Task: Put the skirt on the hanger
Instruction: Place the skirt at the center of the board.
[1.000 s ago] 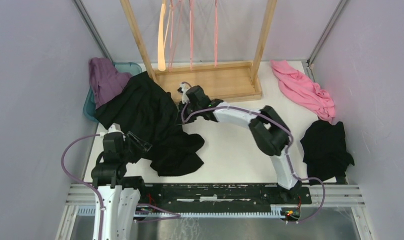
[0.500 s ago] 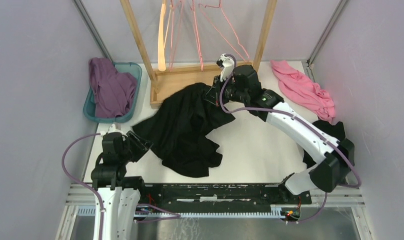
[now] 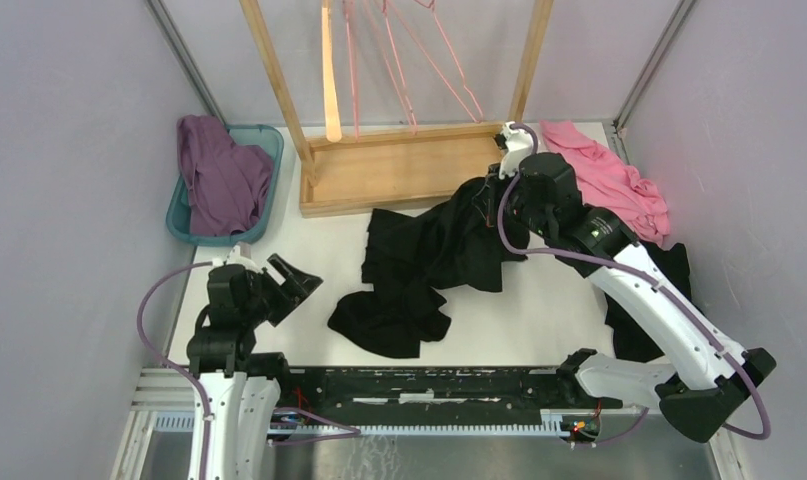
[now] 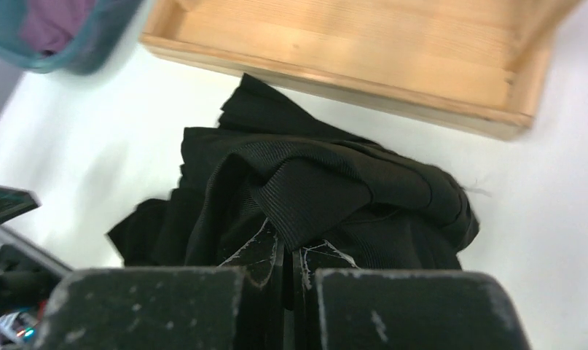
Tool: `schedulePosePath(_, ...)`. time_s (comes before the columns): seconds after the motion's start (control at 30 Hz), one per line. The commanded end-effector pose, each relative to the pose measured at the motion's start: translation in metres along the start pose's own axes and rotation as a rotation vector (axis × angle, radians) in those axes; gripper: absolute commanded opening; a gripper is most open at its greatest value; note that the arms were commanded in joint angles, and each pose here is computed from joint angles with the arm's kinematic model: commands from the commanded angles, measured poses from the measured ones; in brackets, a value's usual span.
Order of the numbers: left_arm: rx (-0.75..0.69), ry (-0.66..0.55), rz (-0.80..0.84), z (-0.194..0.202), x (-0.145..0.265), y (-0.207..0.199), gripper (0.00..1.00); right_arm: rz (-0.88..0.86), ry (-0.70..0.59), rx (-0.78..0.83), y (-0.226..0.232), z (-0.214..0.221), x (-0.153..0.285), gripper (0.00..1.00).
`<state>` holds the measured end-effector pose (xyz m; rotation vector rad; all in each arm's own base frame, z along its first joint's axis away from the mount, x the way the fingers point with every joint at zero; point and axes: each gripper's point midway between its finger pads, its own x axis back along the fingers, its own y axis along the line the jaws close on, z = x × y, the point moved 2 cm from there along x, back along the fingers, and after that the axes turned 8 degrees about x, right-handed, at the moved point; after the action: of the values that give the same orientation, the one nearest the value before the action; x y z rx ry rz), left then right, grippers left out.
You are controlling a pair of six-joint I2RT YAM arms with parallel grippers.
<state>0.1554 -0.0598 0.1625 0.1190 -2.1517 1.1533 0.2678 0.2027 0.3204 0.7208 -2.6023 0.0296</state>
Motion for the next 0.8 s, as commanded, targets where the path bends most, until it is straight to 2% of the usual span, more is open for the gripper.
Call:
schedulePosePath(0.0,-0.071,0.132,0.239,0.016,-0.004,-0.032,1.0,0.192,0.094,0.019,-0.035,0.032,-0.009,0.01)
schedulePosePath(0.17,-0.098,0.225,0.226,0.021,-0.021,-0.03,0.99,0.229,0.214,-0.019,-0.049,0.077,-0.032,0.01)
schedulePosePath(0.2,-0.099,0.239,0.215,0.021,-0.024,-0.03,0.99,0.221,0.228,-0.029,-0.049,0.083,-0.036,0.04)
schedulePosePath(0.27,-0.097,0.258,0.212,0.02,-0.028,-0.032,0.99,0.214,0.254,-0.044,-0.05,0.093,-0.045,0.2)
schedulePosePath(0.3,-0.101,0.256,0.221,0.016,-0.029,-0.037,0.99,0.204,0.268,-0.049,-0.049,0.098,-0.049,0.21)
schedulePosePath(0.4,-0.11,0.208,0.194,0.003,-0.026,-0.052,0.99,0.184,0.306,-0.062,-0.048,0.112,-0.064,0.32)
schedulePosePath(0.43,-0.116,0.186,0.2,0.0,-0.025,-0.059,0.99,0.175,0.324,-0.065,-0.047,0.117,-0.069,0.31)
schedulePosePath(0.5,-0.155,0.154,0.169,-0.004,-0.027,-0.067,0.99,0.17,0.358,-0.074,-0.048,0.126,-0.078,0.43)
schedulePosePath(0.63,-0.245,0.191,0.081,0.005,-0.047,-0.078,0.99,0.173,0.413,-0.092,-0.051,0.141,-0.088,0.65)
schedulePosePath(0.77,-0.376,0.227,0.042,0.028,-0.05,-0.089,0.99,0.178,0.42,-0.088,-0.053,0.145,-0.086,0.76)
